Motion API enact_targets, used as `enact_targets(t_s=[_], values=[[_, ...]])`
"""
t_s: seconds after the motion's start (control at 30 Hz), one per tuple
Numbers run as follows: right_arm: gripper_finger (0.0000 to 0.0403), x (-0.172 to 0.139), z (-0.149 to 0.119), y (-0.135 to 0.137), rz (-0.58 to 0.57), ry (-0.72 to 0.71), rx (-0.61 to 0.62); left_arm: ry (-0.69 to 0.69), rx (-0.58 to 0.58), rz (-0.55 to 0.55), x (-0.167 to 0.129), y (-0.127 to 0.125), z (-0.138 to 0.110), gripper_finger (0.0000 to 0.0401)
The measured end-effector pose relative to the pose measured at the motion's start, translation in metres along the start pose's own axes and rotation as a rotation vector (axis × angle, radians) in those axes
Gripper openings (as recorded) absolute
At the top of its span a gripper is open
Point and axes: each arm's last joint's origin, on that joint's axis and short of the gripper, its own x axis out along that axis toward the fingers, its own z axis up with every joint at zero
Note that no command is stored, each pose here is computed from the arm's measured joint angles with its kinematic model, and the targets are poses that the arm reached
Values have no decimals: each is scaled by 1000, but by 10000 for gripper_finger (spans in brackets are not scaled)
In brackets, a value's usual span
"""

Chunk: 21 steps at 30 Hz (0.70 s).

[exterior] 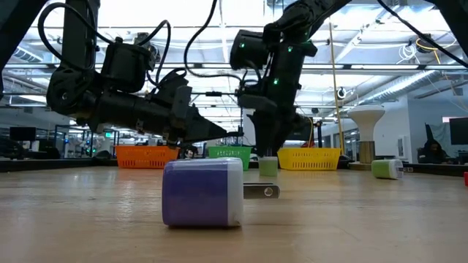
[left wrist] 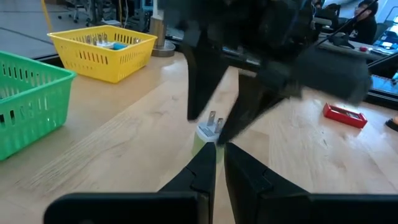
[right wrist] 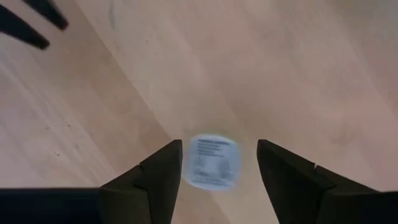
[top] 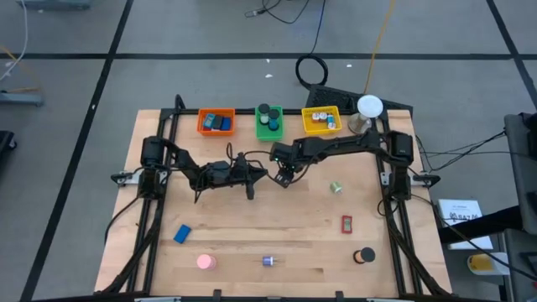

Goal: Pick & Place Office items
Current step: Put the top green charger adapter into the yellow bin

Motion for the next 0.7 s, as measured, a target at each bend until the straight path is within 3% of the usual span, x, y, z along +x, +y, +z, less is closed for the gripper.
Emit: enact_targets(t_s=[0.33,0.57,0.7], values=[[194,16,-2,1,8,43,4,1,0,0,0,0,0,33],[134,16,-2,1,9,44,-15,4,1,1,0,0,0,33],[128,6,-2,-4,5,52,-32,5,1,1,0,0,-1,33]])
